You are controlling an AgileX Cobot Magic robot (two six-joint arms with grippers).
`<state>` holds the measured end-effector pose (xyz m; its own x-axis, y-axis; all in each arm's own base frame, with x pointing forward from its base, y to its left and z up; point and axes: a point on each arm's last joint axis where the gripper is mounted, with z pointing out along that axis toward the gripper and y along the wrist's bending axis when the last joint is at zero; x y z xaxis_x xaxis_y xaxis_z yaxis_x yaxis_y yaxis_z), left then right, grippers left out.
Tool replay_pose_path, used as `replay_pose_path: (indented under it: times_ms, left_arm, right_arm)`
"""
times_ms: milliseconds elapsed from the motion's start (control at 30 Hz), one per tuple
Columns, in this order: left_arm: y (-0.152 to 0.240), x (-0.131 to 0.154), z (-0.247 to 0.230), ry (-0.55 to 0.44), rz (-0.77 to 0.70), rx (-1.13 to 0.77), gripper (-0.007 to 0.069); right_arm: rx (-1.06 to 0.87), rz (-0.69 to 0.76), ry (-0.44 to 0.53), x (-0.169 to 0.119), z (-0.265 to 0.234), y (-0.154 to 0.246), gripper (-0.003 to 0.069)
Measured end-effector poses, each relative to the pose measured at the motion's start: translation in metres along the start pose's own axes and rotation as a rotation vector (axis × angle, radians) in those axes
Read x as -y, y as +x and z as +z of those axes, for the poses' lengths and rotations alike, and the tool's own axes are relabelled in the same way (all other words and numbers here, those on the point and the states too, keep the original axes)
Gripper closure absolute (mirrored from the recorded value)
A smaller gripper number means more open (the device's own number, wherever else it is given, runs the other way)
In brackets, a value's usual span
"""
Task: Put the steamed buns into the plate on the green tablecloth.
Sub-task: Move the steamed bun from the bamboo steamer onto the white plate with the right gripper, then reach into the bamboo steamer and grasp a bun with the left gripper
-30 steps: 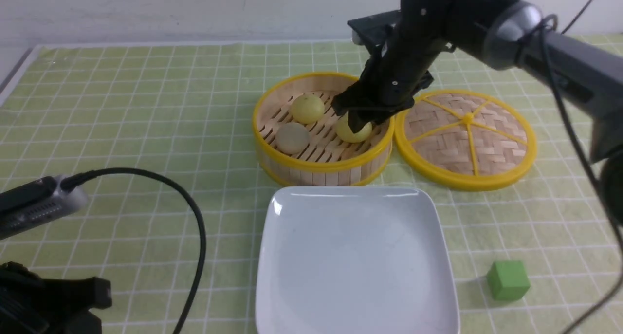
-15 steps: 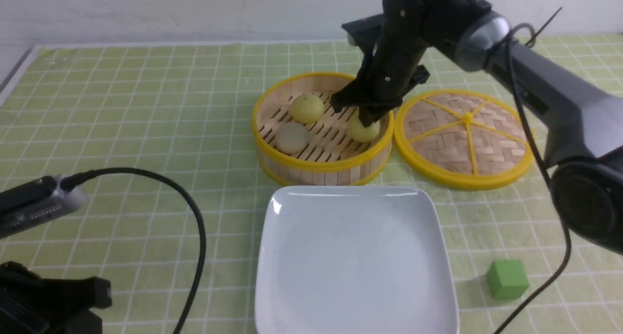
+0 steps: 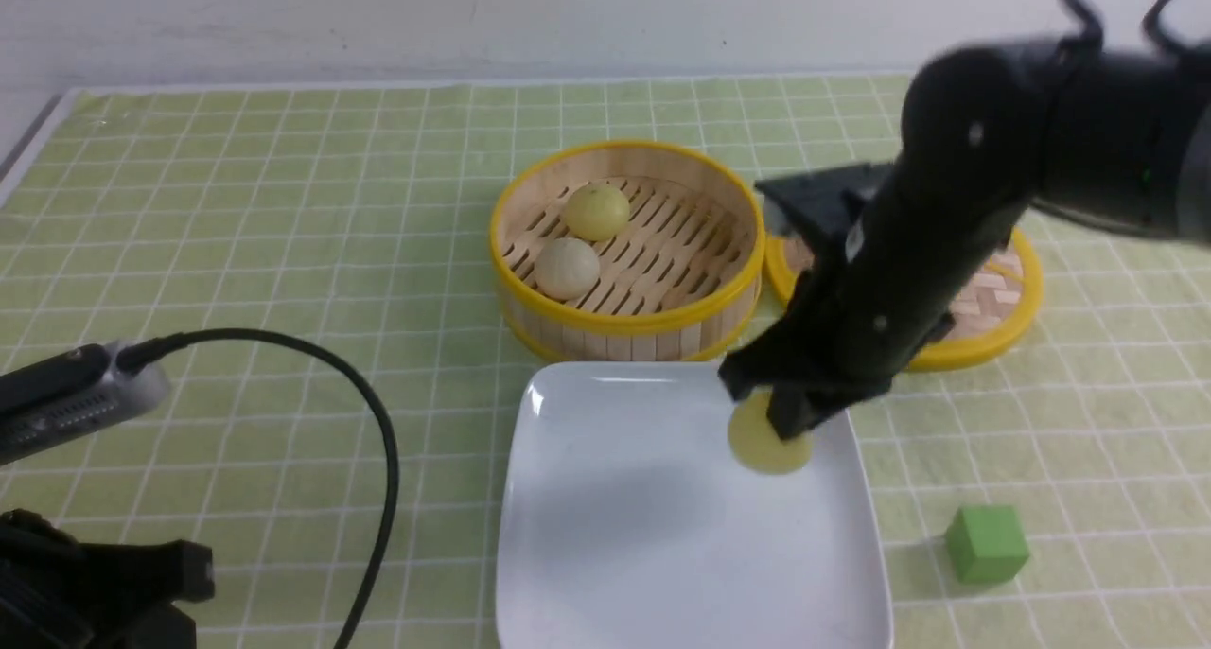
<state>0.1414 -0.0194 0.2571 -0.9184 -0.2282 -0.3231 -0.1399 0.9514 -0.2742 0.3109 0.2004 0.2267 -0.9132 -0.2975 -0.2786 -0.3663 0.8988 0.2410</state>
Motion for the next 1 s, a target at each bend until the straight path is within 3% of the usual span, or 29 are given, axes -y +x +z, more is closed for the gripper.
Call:
replay_pose_path:
  times_ms: [100, 267, 367, 433, 533, 600, 633, 700, 800, 867, 1000]
  left_arm:
    - [0.000, 0.000, 0.000, -0.001, 0.001, 0.003, 0.0432]
    - [-0.001, 0.000, 0.000, 0.000, 0.001, 0.006, 0.0423]
    - [-0.002, 0.000, 0.000, 0.001, 0.001, 0.017, 0.0417]
    - [-0.003, 0.000, 0.000, 0.002, 0.001, 0.028, 0.0415]
    - [-0.005, 0.001, 0.000, 0.011, -0.005, 0.043, 0.0427]
    - [-0.010, 0.004, 0.000, 0.024, -0.015, 0.028, 0.0476]
    - [-0.014, 0.007, -0.001, 0.036, -0.020, 0.014, 0.0513]
    - [-0.025, 0.013, 0.000, 0.071, -0.010, -0.014, 0.0587]
    - [-0.046, 0.024, 0.006, 0.142, 0.007, -0.054, 0.0623]
    - [-0.068, 0.036, 0.011, 0.226, -0.003, -0.071, 0.0623]
    - [-0.106, 0.061, 0.027, 0.284, 0.055, -0.099, 0.0592]
  right_arm:
    - [0.066, 0.002, 0.013, 0.005, 0.031, 0.011, 0.0537]
    - [0.030, 0.004, 0.010, 0.006, 0.021, 0.009, 0.0237]
    - [0.003, -0.037, 0.016, 0.007, -0.016, 0.002, 0.0179]
    - [0.003, -0.052, 0.029, 0.008, -0.050, 0.003, 0.0232]
    - [0.008, -0.072, 0.075, 0.013, -0.100, 0.020, 0.0440]
    - [0.009, -0.073, 0.101, 0.018, -0.124, 0.042, 0.0599]
    - [0.011, -0.073, 0.110, 0.020, -0.132, 0.056, 0.0644]
    - [0.009, -0.070, 0.115, 0.023, -0.140, 0.085, 0.0671]
    - [0.044, -0.071, 0.116, 0.028, -0.141, 0.123, 0.0673]
    - [0.073, -0.069, 0.117, 0.033, -0.132, 0.148, 0.0673]
    - [0.125, -0.066, 0.118, 0.040, -0.118, 0.175, 0.0673]
